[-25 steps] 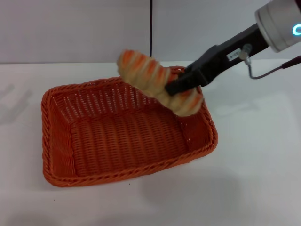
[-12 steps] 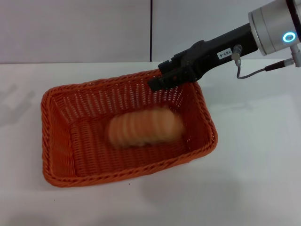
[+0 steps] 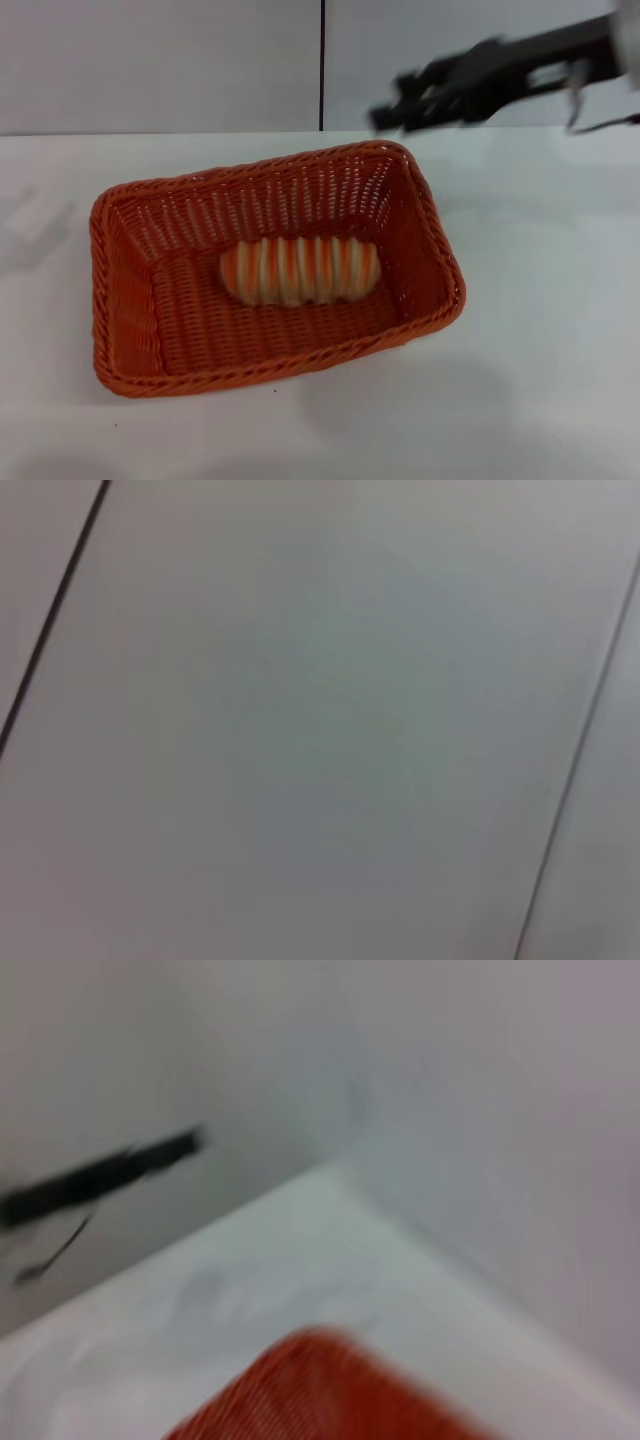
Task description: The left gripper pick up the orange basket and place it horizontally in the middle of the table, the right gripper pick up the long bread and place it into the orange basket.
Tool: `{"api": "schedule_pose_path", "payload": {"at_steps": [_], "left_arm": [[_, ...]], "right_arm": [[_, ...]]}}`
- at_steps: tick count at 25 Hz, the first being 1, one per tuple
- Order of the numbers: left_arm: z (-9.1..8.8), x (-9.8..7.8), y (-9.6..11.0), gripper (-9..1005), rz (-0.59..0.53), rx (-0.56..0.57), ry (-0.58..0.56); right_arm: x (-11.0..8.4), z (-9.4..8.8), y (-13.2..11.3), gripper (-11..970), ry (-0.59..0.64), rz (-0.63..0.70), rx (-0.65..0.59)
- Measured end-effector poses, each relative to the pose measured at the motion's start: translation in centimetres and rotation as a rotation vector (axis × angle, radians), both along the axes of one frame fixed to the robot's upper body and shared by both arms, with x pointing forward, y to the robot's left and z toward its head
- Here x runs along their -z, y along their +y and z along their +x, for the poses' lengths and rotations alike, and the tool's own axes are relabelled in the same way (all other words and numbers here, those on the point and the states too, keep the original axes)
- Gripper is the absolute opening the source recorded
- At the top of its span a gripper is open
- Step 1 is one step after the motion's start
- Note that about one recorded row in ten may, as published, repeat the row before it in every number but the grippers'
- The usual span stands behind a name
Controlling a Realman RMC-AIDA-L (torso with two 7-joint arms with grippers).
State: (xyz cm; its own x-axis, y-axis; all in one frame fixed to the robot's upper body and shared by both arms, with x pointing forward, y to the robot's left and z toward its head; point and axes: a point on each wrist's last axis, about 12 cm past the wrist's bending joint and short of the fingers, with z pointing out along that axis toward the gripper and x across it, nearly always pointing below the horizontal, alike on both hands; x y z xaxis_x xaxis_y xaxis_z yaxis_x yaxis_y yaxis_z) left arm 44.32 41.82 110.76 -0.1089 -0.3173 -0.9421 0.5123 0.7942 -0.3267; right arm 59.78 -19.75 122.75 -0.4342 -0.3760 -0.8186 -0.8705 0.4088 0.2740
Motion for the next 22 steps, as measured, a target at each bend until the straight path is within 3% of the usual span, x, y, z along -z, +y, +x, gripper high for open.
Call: {"api": "schedule_pose_path", "payload": {"at_steps": [3,4,5,6,8,9,11,12,13,14,15,16,17,19,20,22], "left_arm": [[0.0,0.0,0.0,658,0.000,0.000,0.000],[-0.5,0.3,-0.1,658,0.040,-0.007,-0.039],[-0.5,0.3,-0.1,657,0.040,-0.007,-0.039],[-1.6,1.1,0.2,657,0.102,-0.053,-0.087],[-2.5,1.7,0.7,657,0.135,-0.109,-0.103],[-2.5,1.7,0.7,657,0.135,-0.109,-0.103],[-3.2,2.3,1.1,657,0.146,-0.163,-0.103],[-3.2,2.3,1.1,657,0.146,-0.163,-0.103],[-3.2,2.3,1.1,657,0.146,-0.163,-0.103],[-3.2,2.3,1.1,657,0.146,-0.163,-0.103],[-3.5,2.7,1.3,657,0.147,-0.199,-0.098],[-3.5,2.7,1.3,657,0.147,-0.199,-0.098],[-4.2,3.8,1.2,657,0.154,-0.272,-0.111],[-4.2,3.8,1.2,656,0.154,-0.272,-0.111],[-4.2,3.8,1.2,656,0.154,-0.272,-0.111],[-4.8,5.3,0.5,656,0.184,-0.359,-0.151]], "right_arm": [[-0.7,-1.2,-4.3,699,-0.120,0.107,0.140],[-0.4,-2.2,-6.8,699,-0.198,0.181,0.198],[-0.4,-2.2,-6.8,699,-0.198,0.181,0.198],[0.9,-3.8,-9.5,699,-0.276,0.271,0.258],[1.7,-4.6,-10.8,699,-0.321,0.321,0.290],[4.1,-6.4,-13.1,699,-0.406,0.448,0.373],[6.6,-7.9,-14.6,699,-0.471,0.546,0.459],[8.1,-8.8,-15.2,700,-0.505,0.591,0.513],[8.1,-8.8,-15.2,700,-0.505,0.591,0.513],[10.7,-10.4,-15.7,700,-0.589,0.633,0.603],[11.8,-11.1,-15.8,700,-0.622,0.641,0.643],[11.8,-11.1,-15.8,700,-0.622,0.641,0.643],[12.8,-11.8,-15.8,700,-0.662,0.638,0.689],[15.3,-13.2,-15.3,700,-0.738,0.615,0.814],[15.3,-13.2,-15.3,700,-0.738,0.615,0.814],[16.6,-13.7,-14.8,699,-0.774,0.577,0.896]]}}
